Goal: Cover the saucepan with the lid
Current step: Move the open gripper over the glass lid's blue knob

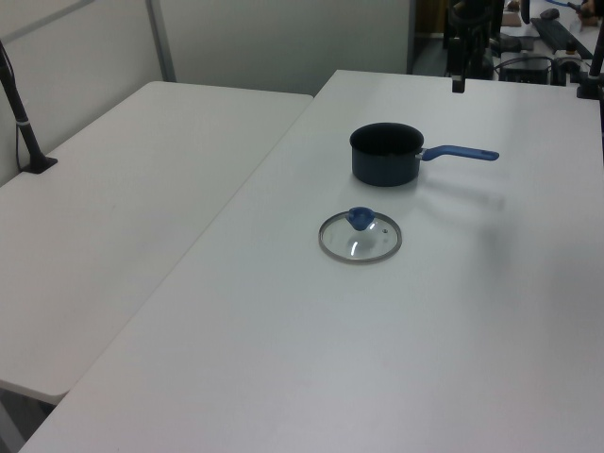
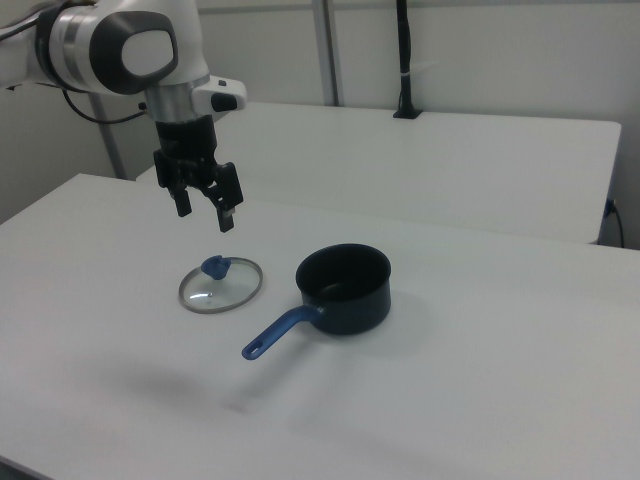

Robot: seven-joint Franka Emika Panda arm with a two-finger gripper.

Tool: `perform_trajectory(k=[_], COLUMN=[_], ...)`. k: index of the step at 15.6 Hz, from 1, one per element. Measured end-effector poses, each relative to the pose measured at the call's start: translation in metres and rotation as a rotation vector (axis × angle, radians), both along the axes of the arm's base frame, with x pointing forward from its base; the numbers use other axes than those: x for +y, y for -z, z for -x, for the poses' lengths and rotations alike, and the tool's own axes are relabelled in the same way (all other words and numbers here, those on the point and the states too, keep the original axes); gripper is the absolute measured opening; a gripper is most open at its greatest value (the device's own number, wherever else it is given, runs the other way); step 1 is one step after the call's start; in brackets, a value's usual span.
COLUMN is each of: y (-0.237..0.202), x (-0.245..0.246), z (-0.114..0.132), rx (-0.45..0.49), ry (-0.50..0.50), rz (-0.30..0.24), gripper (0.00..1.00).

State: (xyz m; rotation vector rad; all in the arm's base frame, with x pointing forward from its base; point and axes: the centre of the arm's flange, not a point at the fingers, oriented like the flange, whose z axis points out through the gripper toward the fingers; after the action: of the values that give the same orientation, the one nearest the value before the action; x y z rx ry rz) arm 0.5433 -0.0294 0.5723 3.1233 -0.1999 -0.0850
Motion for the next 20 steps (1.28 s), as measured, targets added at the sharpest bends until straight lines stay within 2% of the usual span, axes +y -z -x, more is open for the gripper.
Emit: perform_trajectory(k=[7, 12, 15, 20], y=[0.002, 0.008, 0.027, 0.081], x=[0.002, 0.008, 0.021, 0.071], z=[-0.001, -0.013, -0.028, -0.052], rx=[0.002, -0.040, -0.053, -0.017], ry=[-0.003, -0.014, -0.038, -0.120], rz=[0.000, 0.004, 0.007, 0.012], gripper=[1.00, 1.00, 1.00, 1.00])
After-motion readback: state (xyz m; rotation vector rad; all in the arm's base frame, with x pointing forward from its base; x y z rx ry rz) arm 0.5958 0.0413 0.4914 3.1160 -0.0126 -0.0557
